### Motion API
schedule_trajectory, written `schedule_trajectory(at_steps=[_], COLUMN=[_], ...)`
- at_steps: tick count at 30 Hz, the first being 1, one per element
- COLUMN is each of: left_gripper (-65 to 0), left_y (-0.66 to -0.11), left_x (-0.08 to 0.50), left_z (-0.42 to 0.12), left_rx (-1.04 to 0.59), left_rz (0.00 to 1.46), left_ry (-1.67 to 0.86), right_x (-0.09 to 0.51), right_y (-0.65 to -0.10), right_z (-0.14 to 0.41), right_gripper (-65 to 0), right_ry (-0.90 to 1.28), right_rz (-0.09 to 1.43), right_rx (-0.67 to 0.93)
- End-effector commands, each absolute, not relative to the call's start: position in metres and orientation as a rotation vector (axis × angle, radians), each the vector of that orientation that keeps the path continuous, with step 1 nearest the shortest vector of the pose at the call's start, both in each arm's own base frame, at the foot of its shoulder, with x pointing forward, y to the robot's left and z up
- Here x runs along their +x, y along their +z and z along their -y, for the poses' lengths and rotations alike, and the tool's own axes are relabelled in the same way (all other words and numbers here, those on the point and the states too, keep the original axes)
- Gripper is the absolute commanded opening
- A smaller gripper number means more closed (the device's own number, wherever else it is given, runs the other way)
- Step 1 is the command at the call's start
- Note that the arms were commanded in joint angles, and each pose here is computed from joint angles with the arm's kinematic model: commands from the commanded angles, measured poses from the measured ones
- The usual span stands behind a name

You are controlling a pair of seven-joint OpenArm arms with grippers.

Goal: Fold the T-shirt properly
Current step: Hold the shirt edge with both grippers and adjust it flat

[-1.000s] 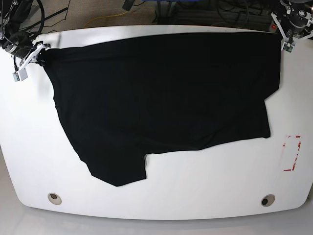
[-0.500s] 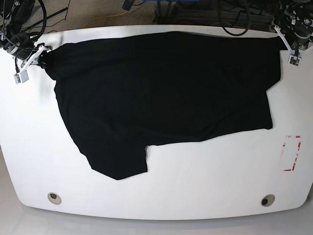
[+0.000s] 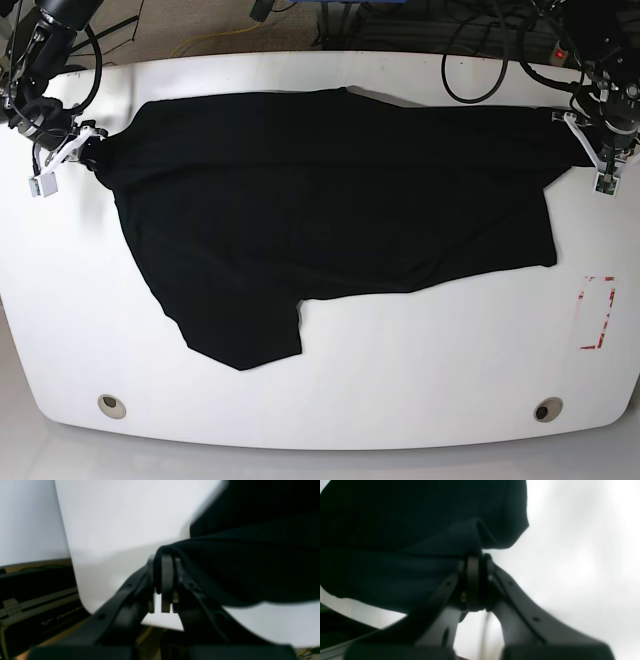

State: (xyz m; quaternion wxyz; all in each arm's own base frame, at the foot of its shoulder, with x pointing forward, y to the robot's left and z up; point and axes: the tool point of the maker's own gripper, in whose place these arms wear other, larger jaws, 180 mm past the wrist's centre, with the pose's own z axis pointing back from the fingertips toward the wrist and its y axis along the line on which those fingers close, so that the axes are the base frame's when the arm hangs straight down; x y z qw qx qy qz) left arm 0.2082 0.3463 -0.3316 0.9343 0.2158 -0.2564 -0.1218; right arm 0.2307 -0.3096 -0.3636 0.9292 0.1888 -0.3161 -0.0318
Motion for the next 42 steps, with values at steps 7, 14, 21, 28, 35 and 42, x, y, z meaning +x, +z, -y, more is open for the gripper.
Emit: schedule_trajectory(at_steps=[7,14,21,28,35,42], left_gripper=[-65.0,-65.0,-65.0,-65.0,-65.0,-65.0], left_y=[-0.341,-0.364,-0.366,-0.367,-0.367,-0.37], left_x=[0.241,0.254,0.254,0.253,0.252,0.246], left_z=[-0.352,-0.349,-0.347,-0.347,-0.347,-0.347], left_rx=[0.408,0.343,0.337,0.337,0.337,0.335], left_rz=[0.526,0.51,0.508,0.504,0.503,0.489], left_ry=[-0.28,-0.298,-0.301,-0.303,-0.303,-0.309], right_x=[0.258,0.265,0.227,0.188,0.18,0.181], right_y=[-0.36,-0.358,-0.348,-0.377,-0.396,-0.411], right_z=[0.318,0.32,0.286,0.265,0.26,0.248], right_gripper=[-65.0,-37.6,-20.9,-21.2,-21.2,-21.4], right_ry=[-0.071,-0.062,-0.038,-0.106,-0.113,-0.11], right_rz=[0.681,0.688,0.719,0.645,0.588,0.555], right_rx=[0.361,0.331,0.465,0.521,0.467,0.436])
